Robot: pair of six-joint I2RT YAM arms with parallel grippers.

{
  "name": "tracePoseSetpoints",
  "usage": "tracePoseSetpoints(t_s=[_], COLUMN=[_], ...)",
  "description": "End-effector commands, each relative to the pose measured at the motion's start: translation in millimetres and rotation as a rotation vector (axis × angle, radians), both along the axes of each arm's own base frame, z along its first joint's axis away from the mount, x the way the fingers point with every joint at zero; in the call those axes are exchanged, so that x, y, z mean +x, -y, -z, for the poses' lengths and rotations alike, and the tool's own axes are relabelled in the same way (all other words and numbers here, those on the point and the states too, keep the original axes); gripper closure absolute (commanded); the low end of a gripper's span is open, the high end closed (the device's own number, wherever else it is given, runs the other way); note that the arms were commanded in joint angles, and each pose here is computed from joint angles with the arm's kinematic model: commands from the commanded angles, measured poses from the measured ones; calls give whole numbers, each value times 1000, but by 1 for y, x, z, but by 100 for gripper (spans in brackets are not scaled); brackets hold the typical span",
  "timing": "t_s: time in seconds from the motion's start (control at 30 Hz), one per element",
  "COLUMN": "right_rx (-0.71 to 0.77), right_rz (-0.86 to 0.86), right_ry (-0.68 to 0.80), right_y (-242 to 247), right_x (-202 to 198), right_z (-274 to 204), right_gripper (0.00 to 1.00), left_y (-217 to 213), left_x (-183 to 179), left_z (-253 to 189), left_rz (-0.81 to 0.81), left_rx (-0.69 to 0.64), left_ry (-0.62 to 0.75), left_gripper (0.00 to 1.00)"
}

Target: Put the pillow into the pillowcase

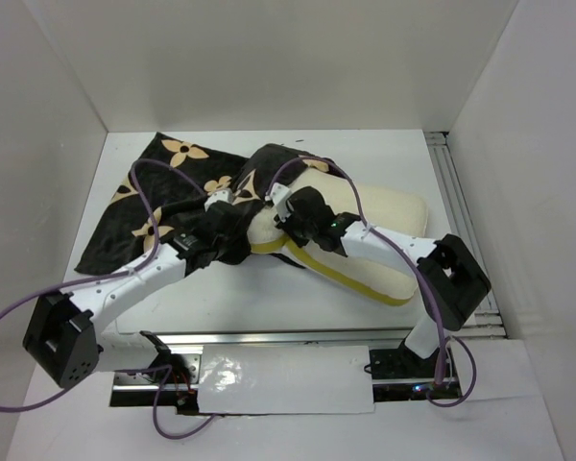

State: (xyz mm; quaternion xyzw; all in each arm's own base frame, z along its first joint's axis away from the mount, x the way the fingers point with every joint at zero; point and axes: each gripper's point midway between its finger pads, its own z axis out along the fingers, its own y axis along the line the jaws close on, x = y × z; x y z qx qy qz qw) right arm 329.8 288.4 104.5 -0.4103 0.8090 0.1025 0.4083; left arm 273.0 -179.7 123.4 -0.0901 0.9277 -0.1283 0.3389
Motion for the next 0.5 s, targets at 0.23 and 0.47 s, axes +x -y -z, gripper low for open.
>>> tracePoseSetpoints(t_s=[0.23,0.47], right_rx=[193,229], right_rz=[79,96], right_ry=[96,94], right_y=[-9,-11], right_x=[33,39], right_z=[-82,-91], right_gripper=[100,100], left_y=[3,4], left_x=[42,35], left_z=[-8,-17], left_rz=[-57,-28], left_rx=[97,77], left_ry=[74,80], left_gripper=[75,100])
